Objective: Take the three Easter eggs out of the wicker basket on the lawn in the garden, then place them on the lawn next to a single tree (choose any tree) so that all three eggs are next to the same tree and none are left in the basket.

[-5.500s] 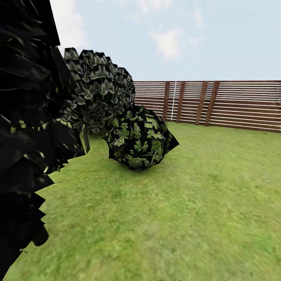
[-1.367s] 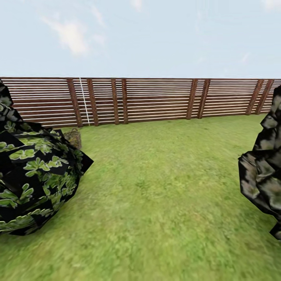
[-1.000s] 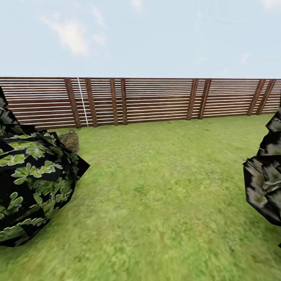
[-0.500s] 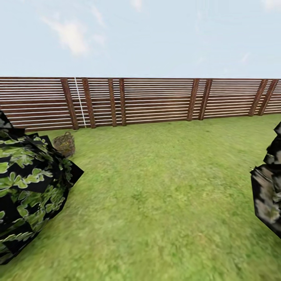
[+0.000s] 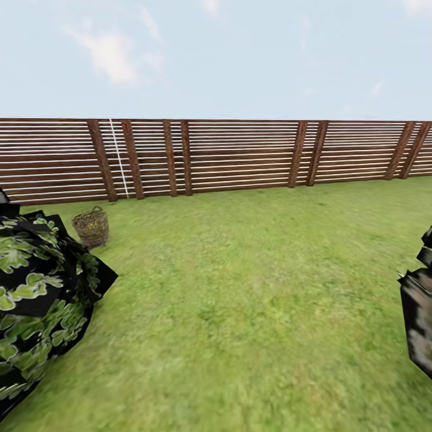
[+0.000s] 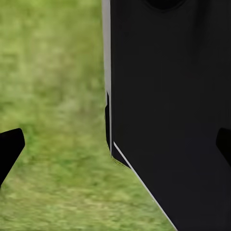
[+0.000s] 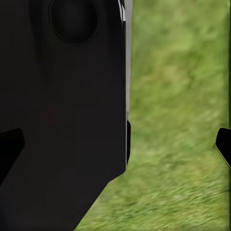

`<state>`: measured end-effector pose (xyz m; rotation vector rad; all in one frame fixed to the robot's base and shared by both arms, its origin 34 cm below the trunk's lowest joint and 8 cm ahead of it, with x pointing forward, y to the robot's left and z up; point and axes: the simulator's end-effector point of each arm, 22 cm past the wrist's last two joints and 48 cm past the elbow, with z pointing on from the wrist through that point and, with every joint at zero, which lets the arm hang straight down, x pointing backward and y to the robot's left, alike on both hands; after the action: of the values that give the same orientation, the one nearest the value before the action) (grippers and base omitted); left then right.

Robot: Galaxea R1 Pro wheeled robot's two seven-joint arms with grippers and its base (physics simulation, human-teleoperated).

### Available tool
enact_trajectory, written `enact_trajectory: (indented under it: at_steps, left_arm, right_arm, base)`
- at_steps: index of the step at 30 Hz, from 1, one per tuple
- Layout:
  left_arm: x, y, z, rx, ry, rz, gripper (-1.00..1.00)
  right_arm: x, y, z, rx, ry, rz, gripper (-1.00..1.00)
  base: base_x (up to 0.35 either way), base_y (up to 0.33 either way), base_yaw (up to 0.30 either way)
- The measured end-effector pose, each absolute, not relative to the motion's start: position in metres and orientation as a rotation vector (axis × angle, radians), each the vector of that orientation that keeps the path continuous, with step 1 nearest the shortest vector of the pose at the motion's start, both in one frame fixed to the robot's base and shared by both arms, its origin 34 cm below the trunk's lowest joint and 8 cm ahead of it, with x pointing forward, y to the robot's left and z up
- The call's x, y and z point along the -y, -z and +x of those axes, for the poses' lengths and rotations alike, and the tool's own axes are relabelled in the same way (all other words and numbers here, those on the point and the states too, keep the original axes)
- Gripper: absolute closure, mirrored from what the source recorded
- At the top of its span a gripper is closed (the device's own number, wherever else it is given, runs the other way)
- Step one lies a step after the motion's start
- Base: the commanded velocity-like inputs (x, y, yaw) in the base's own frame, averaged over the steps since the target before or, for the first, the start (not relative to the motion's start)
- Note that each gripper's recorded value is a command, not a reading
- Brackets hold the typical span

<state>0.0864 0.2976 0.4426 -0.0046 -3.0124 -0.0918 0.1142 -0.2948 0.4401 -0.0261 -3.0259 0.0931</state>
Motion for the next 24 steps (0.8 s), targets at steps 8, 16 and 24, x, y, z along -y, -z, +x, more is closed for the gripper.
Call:
enact_trajectory:
  at_steps: [8,16,24]
  left_arm:
    - [-0.2976,-0.4426,0.0864,3.012,0.092,-0.005,-1.00]
    - [-0.2976,-0.4426,0.0866,3.013,0.092,-0.005,-1.00]
    - [-0.2976,-0.4426,0.0864,3.012,0.092,-0.005,-1.00]
  right_arm:
    - [0.2949,-0.4401,0.1142,3.026,-0.093,-0.026,-1.00]
    - [0.2951,-0.4401,0.1142,3.026,-0.094,-0.026,-1.00]
    - [0.2948,-0.4401,0.1142,3.026,-0.093,-0.026,-1.00]
  base:
    - [0.329,-0.073,0.000]
    - [0.329,-0.073,0.000]
    - [0.328,-0.073,0.000]
